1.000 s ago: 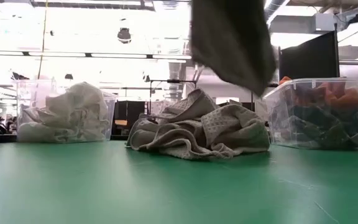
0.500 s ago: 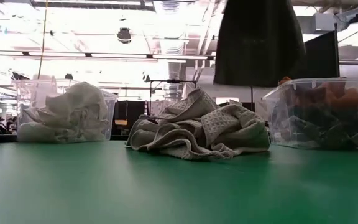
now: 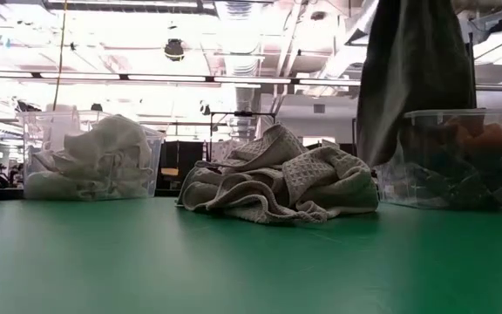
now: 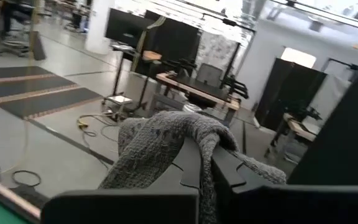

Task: Sort towels by color in basket
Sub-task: Put the gray towel into the right transparent bin

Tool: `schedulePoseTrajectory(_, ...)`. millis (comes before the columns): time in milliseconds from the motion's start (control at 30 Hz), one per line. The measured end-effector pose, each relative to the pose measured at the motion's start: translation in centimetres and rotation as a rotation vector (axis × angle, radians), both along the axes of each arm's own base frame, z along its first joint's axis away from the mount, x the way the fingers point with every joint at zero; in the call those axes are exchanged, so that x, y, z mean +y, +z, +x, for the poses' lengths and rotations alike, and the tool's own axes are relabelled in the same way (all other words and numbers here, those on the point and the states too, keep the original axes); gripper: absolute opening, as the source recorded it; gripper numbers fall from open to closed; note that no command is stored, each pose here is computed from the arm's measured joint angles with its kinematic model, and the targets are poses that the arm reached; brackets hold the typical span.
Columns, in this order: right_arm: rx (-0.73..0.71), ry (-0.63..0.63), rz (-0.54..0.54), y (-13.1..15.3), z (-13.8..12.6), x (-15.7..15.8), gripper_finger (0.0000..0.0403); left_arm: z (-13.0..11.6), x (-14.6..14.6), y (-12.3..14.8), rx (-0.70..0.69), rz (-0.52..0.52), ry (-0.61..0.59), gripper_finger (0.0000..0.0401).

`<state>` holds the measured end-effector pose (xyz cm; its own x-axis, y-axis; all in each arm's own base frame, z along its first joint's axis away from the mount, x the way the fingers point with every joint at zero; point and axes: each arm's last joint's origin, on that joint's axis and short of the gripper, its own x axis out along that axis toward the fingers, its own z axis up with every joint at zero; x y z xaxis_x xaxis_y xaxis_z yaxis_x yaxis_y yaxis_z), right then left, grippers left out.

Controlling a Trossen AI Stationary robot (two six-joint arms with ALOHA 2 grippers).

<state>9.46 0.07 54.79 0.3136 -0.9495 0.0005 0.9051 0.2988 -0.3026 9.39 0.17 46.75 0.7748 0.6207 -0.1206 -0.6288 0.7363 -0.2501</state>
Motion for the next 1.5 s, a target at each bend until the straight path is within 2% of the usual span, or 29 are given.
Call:
schedulePoseTrajectory(200,-0.034,0.015,-0.015,0.3,-0.8,-0.5,0.0031,0.4,0.0,-0.1,0.006,-0.007,0.000,0.0214)
schedulePoseTrajectory(333,-0.039,-0.015,0.011,0.0,-1.5,-0.6,0.0029,1.7,-0.2,-0.4,0.045,0.006,-0.004,0.0214)
schedulePoseTrajectory(600,-0.040,0.013,0.010,-2.4,-0.9,-0.3,0.0035,3.4,-0.6,-0.4,0.062,0.030,-0.004,0.0214)
schedulePoseTrajectory(733,-0.085,0.233,0.063,-4.9,0.3,0.0,0.0032,3.7,-0.6,0.3,0.019,0.061,-0.009,0.0214)
schedulePoseTrajectory(867,-0.048,0.378,0.187,-7.3,2.2,0.3,0.0033,3.6,-0.6,1.0,-0.023,0.087,-0.012,0.0214)
schedulePoseTrajectory(1000,0.035,0.485,0.371,-9.2,3.4,0.3,0.0033,3.4,-0.6,1.3,-0.047,0.092,-0.017,0.0214)
schedulePoseTrajectory(1100,0.137,0.442,0.533,-11.0,3.3,-0.4,0.0030,3.4,-0.6,1.3,-0.052,0.086,-0.016,0.0214)
schedulePoseTrajectory(1200,0.251,0.306,0.701,-12.7,2.4,-1.3,0.0030,3.4,-0.6,1.3,-0.057,0.080,-0.016,0.0214)
schedulePoseTrajectory(1267,0.300,0.215,0.773,-13.3,1.6,-1.9,0.0031,3.4,-0.6,1.2,-0.060,0.074,-0.016,0.0214)
schedulePoseTrajectory(1367,0.281,0.185,0.796,-13.4,1.2,-2.8,0.0031,3.5,-0.6,1.2,-0.062,0.071,-0.016,0.0214)
schedulePoseTrajectory(1500,0.326,0.069,0.794,-13.5,0.6,-4.6,0.0031,3.6,-0.6,1.2,-0.058,0.071,-0.016,0.0214)
